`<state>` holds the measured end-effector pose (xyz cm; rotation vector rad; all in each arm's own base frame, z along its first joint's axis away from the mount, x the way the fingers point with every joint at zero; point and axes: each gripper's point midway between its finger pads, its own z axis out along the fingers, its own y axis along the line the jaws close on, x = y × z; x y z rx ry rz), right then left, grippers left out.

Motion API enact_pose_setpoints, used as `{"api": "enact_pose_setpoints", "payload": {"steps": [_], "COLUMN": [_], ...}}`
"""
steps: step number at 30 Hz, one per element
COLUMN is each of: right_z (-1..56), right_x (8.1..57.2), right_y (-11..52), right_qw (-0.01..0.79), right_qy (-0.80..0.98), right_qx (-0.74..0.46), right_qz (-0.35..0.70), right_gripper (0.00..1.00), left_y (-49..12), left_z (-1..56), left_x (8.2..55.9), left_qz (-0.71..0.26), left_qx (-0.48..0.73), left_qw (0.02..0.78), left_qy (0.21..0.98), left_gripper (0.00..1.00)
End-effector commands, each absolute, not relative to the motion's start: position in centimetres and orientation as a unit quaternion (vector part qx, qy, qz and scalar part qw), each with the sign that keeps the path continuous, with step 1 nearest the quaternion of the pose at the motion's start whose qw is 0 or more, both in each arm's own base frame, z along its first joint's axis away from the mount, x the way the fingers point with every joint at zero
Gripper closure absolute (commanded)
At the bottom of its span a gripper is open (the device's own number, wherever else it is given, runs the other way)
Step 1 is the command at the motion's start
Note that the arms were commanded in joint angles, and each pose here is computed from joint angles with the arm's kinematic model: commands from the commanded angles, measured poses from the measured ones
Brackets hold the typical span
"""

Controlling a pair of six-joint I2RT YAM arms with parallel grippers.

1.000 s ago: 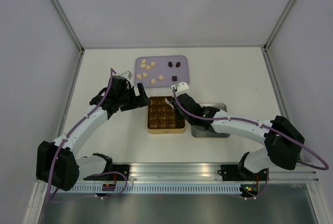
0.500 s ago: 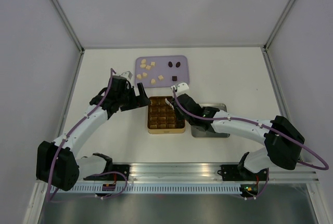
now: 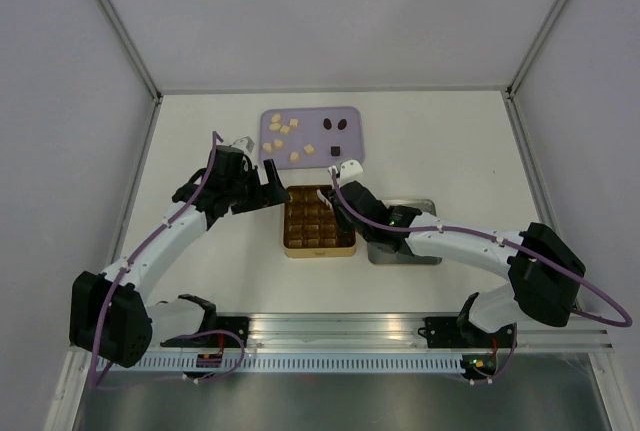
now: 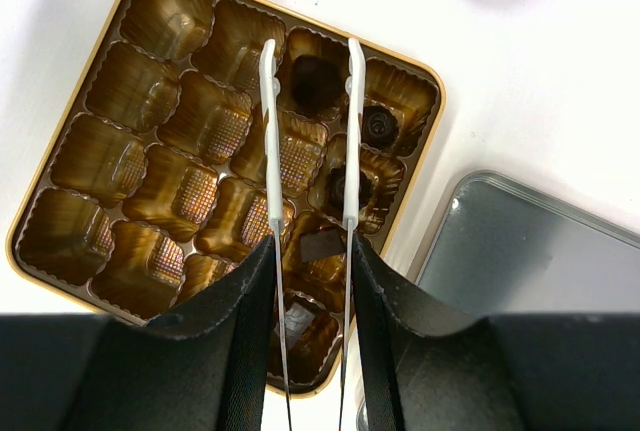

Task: Pack the chocolate
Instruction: Place the fake chocolate in the packing box.

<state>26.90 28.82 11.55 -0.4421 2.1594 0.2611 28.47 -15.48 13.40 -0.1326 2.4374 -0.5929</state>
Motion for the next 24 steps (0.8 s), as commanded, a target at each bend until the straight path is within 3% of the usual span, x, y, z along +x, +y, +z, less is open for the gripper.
{"api": "enact_pose_setpoints", "payload": {"steps": [1, 13, 24], "right_z": [13.2, 14.7, 21.9], "right_x": [27.4, 27.7, 29.1], "right_y": [29.2, 29.7, 31.6], "right_qw": [0.465, 0.476, 0.532], "right_qy": [0.863, 0.855, 0.814], "right_qx": [-0.160, -0.164, -0.165], "right_qz": [0.113, 0.122, 0.163], "right_gripper": [0.59, 0.59, 0.61], "left_y": [-15.3, -15.3, -15.3], "left_z": [14.3, 14.2, 14.2], "left_x": [28.7, 28.6, 28.8], "left_qz": [-0.224, -0.223, -0.221], "left_qx": [-0.050, -0.049, -0.049], "left_qw": [0.328, 0.327, 0.327], "left_qy": [0.917, 0.917, 0.918], "left_gripper": [0.00, 0.00, 0.00]}}
